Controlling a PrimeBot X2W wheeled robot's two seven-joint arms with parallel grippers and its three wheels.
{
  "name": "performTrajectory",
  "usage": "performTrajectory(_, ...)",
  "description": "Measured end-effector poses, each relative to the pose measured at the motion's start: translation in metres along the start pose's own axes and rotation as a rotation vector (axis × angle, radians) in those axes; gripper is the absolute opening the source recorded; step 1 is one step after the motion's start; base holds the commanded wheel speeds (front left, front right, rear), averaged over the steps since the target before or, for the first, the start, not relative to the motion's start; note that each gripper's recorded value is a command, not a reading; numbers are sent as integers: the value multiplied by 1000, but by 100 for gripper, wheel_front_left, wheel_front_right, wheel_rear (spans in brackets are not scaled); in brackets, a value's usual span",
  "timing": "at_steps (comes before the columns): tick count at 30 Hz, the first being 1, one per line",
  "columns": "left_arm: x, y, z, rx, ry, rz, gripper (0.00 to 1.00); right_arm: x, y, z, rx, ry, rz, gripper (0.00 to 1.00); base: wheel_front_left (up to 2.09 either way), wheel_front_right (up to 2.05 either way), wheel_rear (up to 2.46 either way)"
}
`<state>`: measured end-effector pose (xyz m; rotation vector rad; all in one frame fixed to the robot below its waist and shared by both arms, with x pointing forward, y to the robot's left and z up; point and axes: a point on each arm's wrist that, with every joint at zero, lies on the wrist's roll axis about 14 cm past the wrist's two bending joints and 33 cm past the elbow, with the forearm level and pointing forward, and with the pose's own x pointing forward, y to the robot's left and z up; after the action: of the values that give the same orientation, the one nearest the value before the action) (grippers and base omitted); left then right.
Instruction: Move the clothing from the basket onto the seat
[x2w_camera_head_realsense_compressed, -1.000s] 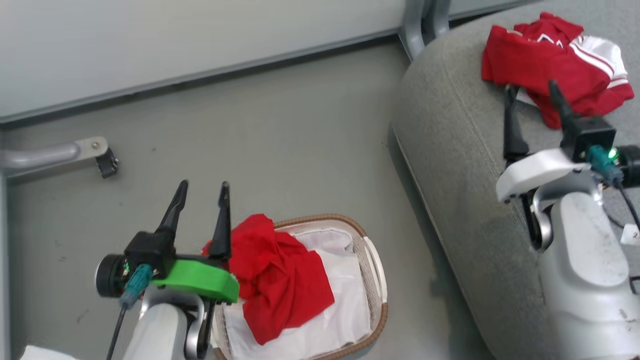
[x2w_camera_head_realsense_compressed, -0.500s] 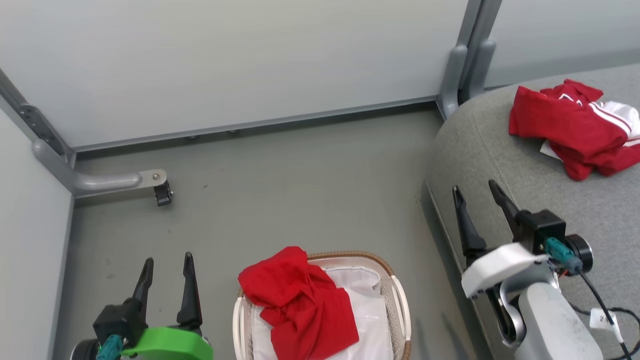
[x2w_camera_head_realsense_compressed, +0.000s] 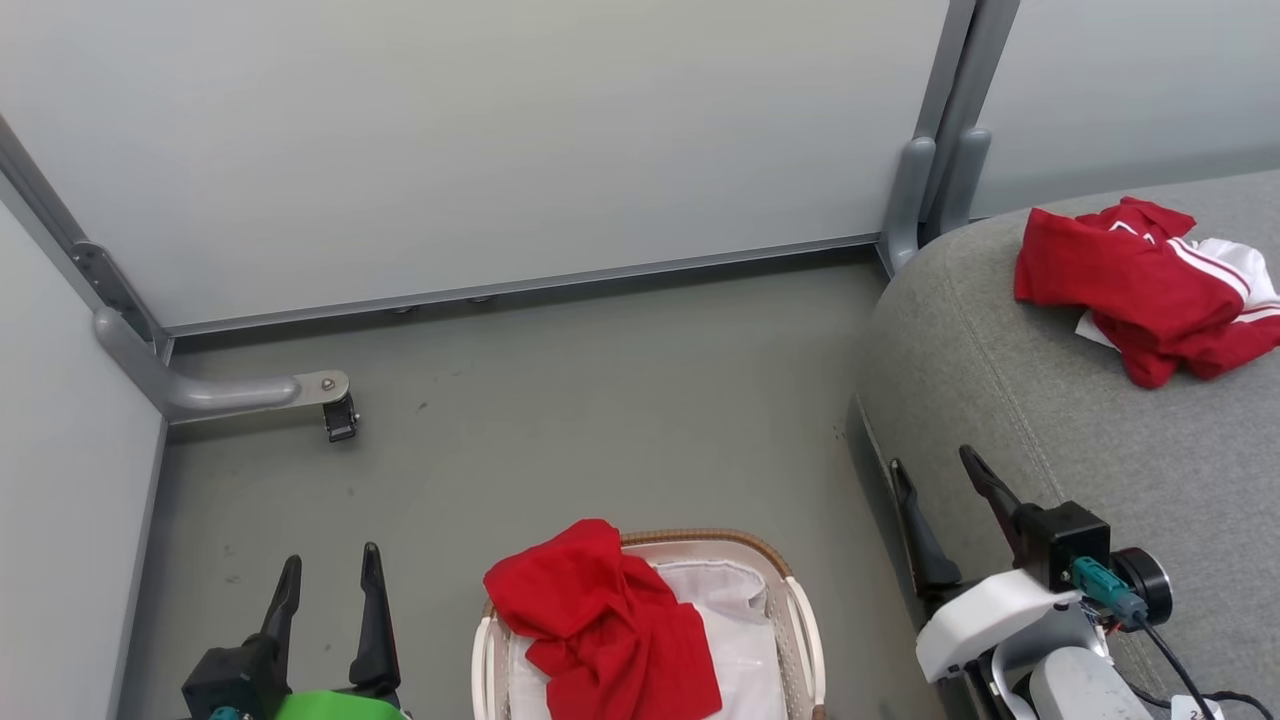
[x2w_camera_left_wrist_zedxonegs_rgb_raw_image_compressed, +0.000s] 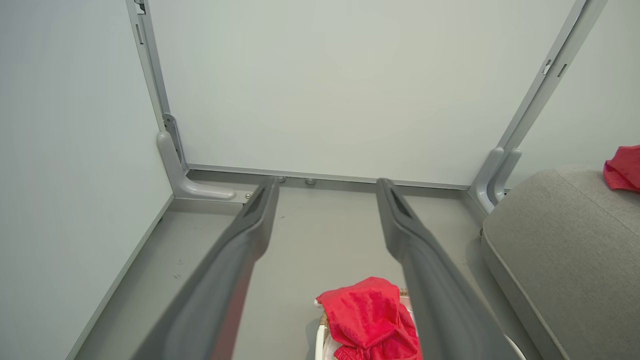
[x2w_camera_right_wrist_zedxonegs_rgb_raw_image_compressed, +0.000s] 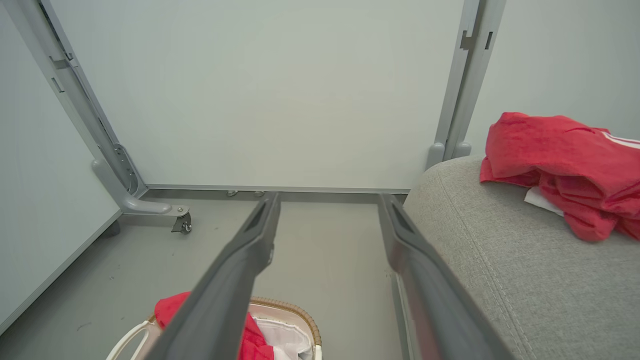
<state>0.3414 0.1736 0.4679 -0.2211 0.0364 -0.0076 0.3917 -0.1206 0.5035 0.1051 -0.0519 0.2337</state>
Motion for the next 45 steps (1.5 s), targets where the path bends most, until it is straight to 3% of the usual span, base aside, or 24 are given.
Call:
performTrajectory(26, -1, -5, -11, 11, 34, -13, 100, 2, -3, -2, 3, 4, -8, 100, 0, 0, 0)
performTrajectory(38, 44, -54, -39, 118, 124, -216, 100, 36, -20, 11, -50, -46, -29, 100, 0, 0, 0)
performTrajectory(45, 74, -79, -96, 178, 294, -337, 100, 66, -31, 9, -100, -64, -29, 100, 0, 0, 0)
